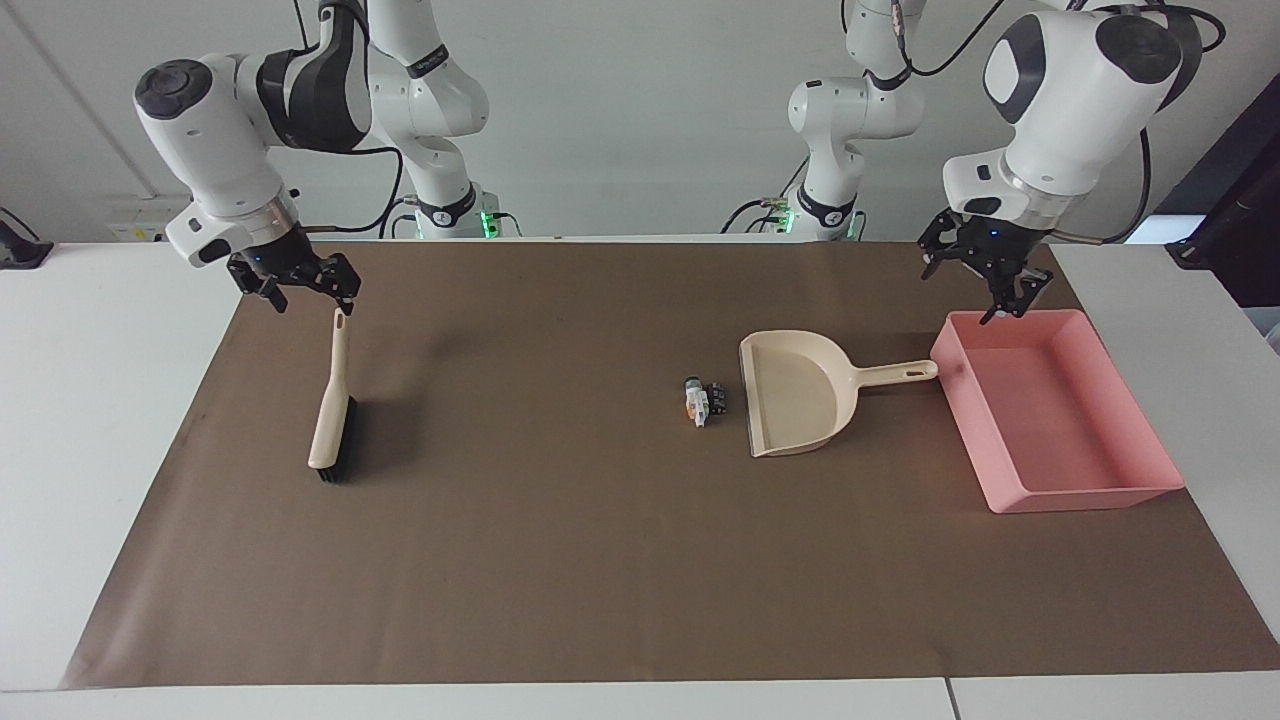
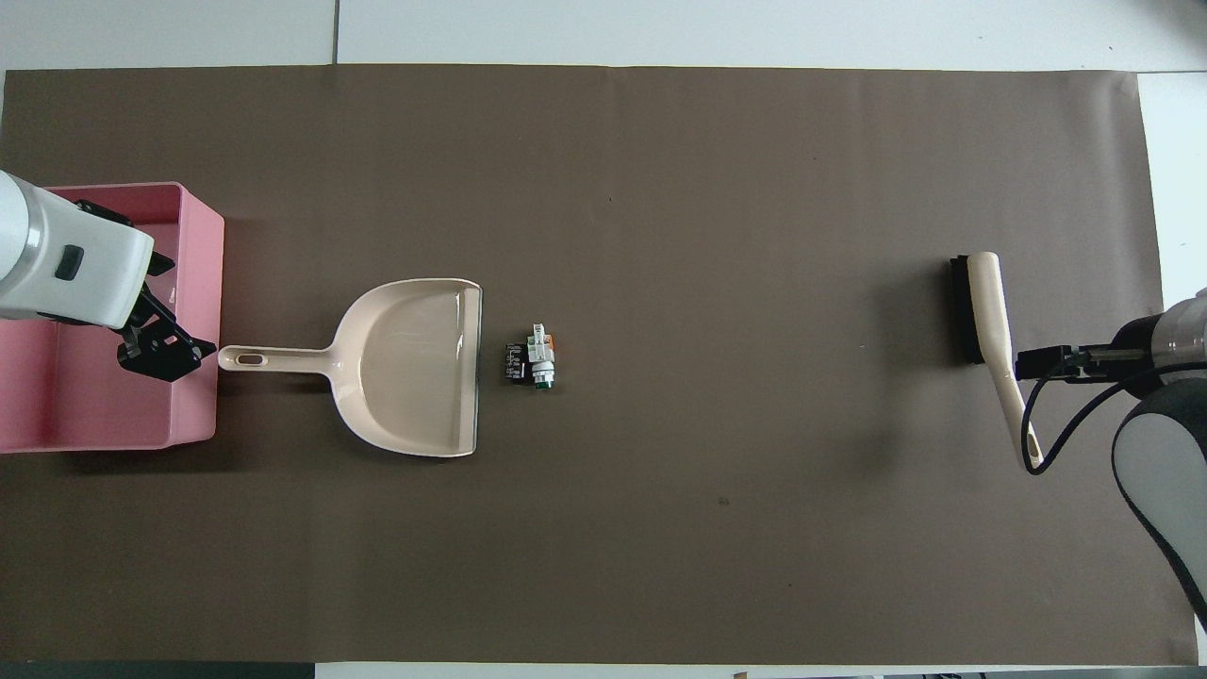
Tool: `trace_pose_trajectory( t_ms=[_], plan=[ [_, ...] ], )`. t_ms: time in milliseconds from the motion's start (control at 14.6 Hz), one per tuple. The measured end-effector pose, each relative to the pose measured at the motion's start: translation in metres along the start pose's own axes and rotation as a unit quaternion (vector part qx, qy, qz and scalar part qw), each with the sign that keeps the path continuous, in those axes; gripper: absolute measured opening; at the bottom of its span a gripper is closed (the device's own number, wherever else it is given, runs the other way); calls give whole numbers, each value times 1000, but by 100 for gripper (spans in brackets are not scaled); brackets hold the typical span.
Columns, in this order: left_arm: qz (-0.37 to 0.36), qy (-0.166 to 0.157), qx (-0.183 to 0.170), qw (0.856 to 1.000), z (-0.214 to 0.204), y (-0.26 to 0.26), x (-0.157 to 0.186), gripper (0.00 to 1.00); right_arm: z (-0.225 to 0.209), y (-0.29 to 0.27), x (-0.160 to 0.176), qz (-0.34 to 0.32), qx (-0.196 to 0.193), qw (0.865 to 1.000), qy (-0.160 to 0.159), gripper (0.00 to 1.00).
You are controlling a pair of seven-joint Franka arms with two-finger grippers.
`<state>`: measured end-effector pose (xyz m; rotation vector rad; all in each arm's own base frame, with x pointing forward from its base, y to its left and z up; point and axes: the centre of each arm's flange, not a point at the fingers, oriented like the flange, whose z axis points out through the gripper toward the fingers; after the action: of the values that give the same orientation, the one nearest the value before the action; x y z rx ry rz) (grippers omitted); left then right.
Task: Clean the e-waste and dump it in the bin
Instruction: 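Grasp the dustpan with the left gripper while the right gripper grasps the brush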
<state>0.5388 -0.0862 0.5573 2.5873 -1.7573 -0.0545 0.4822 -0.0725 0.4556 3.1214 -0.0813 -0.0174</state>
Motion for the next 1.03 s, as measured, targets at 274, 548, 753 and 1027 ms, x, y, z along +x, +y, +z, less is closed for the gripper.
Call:
trace_pose_trajectory(
  t_ms=[274,548,753,1027],
  plan=[
    [122,-42,6,992,42,1,12,97,62,12,0,-21,-1,1000,0,99],
    [157,-64,16,985,99,6,25,97,92,19,-6,-22,-1,1000,2,99],
    [161,-68,5,985,134,3,26,97,106,22,-13,-12,7,1000,-8,99],
    [174,-75,16,982,172,7,22,97,113,21,-18,-15,10,1000,-16,97]
  ],
)
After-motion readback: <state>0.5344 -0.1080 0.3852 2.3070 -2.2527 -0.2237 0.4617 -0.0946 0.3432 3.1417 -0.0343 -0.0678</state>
